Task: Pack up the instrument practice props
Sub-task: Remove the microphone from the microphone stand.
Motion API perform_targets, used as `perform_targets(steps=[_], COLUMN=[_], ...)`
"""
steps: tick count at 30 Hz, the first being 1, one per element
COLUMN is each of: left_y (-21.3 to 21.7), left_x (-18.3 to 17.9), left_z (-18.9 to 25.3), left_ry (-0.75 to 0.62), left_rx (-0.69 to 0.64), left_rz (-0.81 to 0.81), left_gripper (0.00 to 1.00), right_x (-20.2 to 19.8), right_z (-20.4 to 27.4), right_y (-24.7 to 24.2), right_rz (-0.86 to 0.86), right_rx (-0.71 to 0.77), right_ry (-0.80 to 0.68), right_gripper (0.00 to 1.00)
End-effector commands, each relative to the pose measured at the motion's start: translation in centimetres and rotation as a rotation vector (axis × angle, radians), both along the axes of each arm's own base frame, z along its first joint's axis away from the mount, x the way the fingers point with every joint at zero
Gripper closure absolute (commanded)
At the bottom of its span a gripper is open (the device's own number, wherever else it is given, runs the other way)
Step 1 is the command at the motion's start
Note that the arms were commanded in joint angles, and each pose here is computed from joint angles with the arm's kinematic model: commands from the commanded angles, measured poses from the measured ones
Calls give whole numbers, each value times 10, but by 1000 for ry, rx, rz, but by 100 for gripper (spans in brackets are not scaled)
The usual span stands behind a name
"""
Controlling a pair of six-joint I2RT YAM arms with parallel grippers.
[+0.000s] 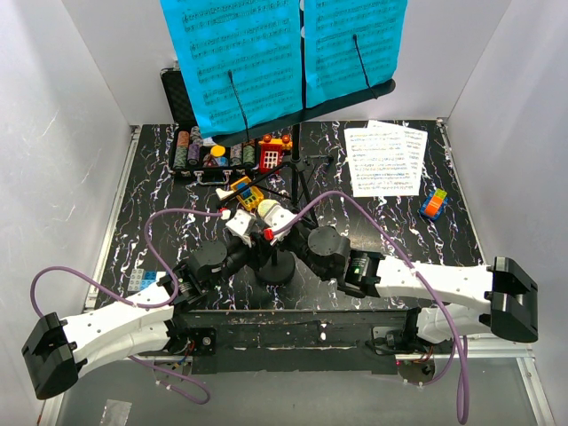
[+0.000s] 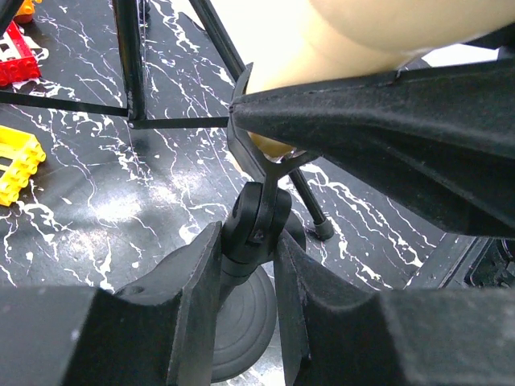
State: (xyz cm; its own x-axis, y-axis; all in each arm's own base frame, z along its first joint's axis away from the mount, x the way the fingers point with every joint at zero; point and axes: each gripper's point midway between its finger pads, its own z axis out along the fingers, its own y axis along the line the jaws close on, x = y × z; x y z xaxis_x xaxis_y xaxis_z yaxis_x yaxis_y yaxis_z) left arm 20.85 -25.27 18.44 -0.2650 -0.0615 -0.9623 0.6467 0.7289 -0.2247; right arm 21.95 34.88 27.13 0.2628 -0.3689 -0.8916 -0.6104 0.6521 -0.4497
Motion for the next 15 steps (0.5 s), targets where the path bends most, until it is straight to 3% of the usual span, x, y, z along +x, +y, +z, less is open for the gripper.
perform_targets(steps=[1,10,15], left_y=[23,25,26], left_x=[1,0,0], left_z=[-35,-32,-30], left_ry=[76,75,74], left_rx=[127,121,111], left_rz=[74,86,87], left_gripper=[100,100,100], right_x=[32,40,35], right_z=[94,97,106], right_y=[-58,-78,-85], right_rz=[-271,-371,-353], right_rx=[205,153,200], right_ry=[-116,-166,-161], right_gripper=[99,99,99])
